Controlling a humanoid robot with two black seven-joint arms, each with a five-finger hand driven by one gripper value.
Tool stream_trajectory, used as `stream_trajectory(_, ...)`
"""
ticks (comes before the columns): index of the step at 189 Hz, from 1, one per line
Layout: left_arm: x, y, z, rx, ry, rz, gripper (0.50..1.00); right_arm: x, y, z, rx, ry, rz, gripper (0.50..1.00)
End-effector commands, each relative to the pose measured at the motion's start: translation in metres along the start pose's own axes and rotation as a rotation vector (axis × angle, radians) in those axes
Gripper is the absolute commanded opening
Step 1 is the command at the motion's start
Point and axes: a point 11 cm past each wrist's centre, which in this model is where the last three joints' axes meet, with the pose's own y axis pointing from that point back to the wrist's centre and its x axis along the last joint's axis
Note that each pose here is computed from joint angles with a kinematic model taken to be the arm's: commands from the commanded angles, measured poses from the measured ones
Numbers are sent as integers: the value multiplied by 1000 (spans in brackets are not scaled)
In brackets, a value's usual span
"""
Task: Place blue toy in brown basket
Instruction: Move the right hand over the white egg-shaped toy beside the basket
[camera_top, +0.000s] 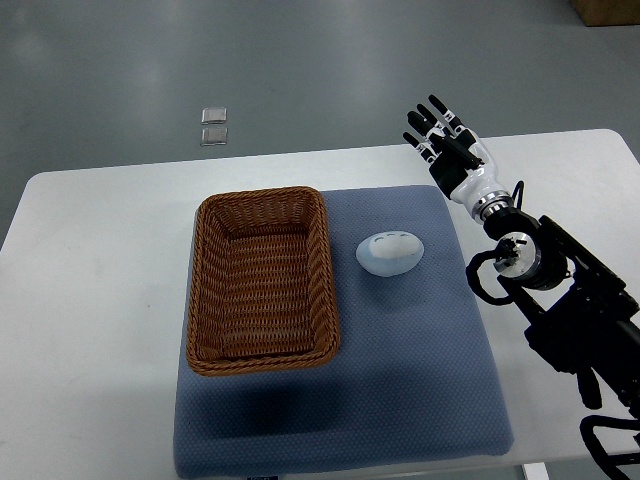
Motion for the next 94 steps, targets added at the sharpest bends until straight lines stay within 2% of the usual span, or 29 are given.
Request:
stream_trajectory(1, 0, 0, 0, 0, 0, -1, 1000, -1, 0, 0, -2, 3, -3, 895)
stream_trajectory(49, 0, 0, 0, 0, -2, -1, 1000, -8, -2, -3, -2, 21, -29, 895)
stream_trajectory(64, -1, 0, 0, 0, -2, -2, 1000, -20, -7, -10, 0, 49, -76, 895)
stream_trajectory(94, 0, 0, 0, 0, -2, 1, 1000, -45, -18, -32, -50, 368, -236, 897)
